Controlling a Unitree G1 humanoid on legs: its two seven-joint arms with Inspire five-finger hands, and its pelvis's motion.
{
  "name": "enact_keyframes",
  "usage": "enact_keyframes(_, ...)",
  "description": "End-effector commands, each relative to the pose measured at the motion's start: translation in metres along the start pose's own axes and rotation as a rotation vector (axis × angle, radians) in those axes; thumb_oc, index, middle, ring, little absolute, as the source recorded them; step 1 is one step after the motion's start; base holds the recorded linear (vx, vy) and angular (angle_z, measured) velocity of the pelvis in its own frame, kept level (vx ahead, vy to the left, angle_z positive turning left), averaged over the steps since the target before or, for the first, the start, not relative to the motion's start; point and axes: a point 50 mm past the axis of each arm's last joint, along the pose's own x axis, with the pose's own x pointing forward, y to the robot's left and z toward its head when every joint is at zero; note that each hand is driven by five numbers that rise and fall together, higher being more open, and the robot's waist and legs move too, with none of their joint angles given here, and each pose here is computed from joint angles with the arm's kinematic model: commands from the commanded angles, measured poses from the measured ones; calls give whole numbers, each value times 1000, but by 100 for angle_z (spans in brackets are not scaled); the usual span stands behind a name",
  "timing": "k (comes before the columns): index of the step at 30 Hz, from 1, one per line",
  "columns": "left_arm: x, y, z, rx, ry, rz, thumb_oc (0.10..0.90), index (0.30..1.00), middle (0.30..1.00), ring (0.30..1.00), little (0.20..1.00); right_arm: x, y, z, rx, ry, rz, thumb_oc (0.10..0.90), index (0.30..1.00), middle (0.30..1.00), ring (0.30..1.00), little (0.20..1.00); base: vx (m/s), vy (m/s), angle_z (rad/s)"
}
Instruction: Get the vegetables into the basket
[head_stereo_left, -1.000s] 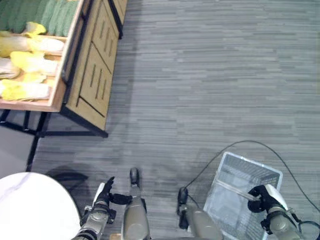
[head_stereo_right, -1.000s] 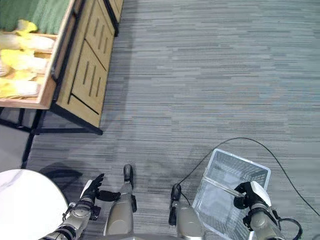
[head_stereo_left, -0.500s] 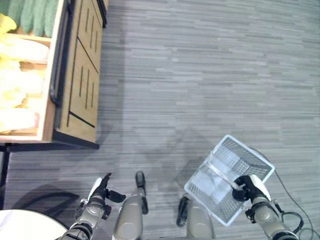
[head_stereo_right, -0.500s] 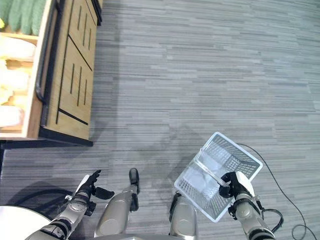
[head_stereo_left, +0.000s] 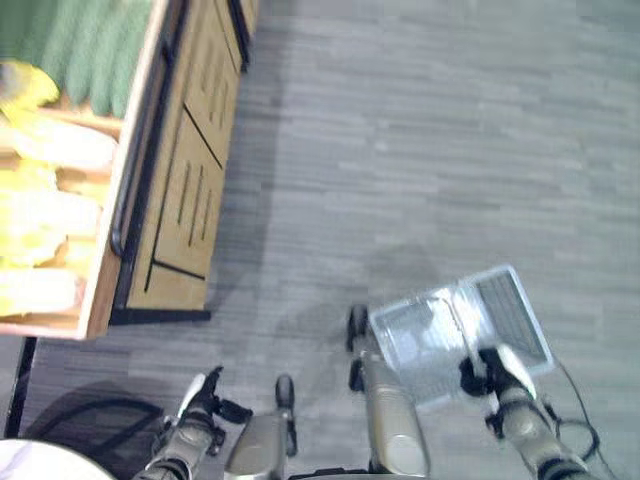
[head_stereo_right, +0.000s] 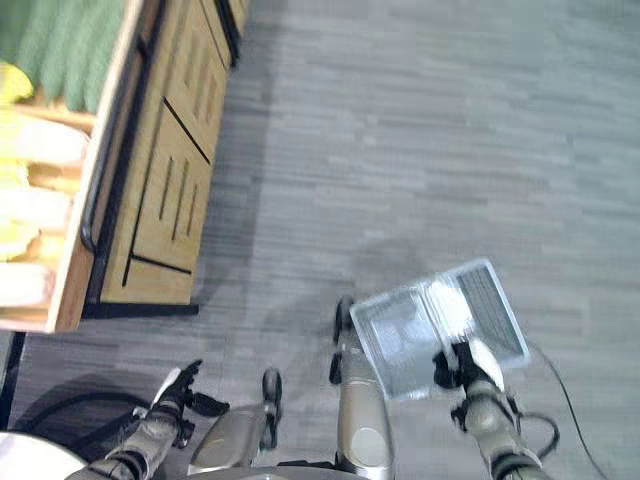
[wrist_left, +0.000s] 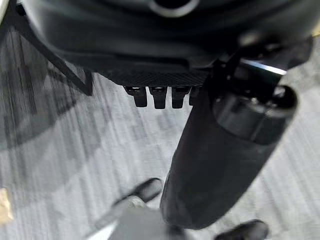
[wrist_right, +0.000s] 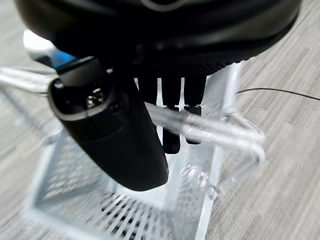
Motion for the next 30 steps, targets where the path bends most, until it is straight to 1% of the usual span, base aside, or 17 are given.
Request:
enact_keyframes(1,2,15,6,23,-48,38,900,1000,1000,1000,1000,-5,-47,-23,-53,24,-118,400,300,300,300,300,164,-169,3)
enact_keyframes(7,5,12,23,19,-86,37,900,1000,1000,1000,1000,-12,-48,-34,-38,45,-131,400,300,300,300,300,197,-221,16)
enact_keyframes(11,6,14,25,17,-95,52,900,1000,1000,1000,1000,-13,-44,-36,-28,47,-134,400,300,300,300,300,263,-50,30)
enact_keyframes(15,5,19,15,27,-60,77,900,1000,1000,1000,1000,-15,-38,-37,-27,46,-129,400,300,300,300,300,428,106,-12)
enact_keyframes(19,-1,19,-8,34,7,72,900,1000,1000,1000,1000,-19,-30,-43,-35,62,-92,400,300,300,300,300,471,148,-45)
enact_keyframes(24,-1,24,-11,21,20,92,900,1000,1000,1000,1000,-15,-23,-36,-31,56,-77,400,300,300,300,300,340,211,-5)
enact_keyframes(26,0,27,-8,-20,18,123,900,1000,1000,1000,1000,-10,-16,-22,-33,15,-61,400,300,300,300,300,288,227,-28)
enact_keyframes(30,1,25,-5,-50,27,144,900,1000,1000,1000,1000,-7,-5,-18,-27,27,-44,400,300,300,300,300,286,135,0)
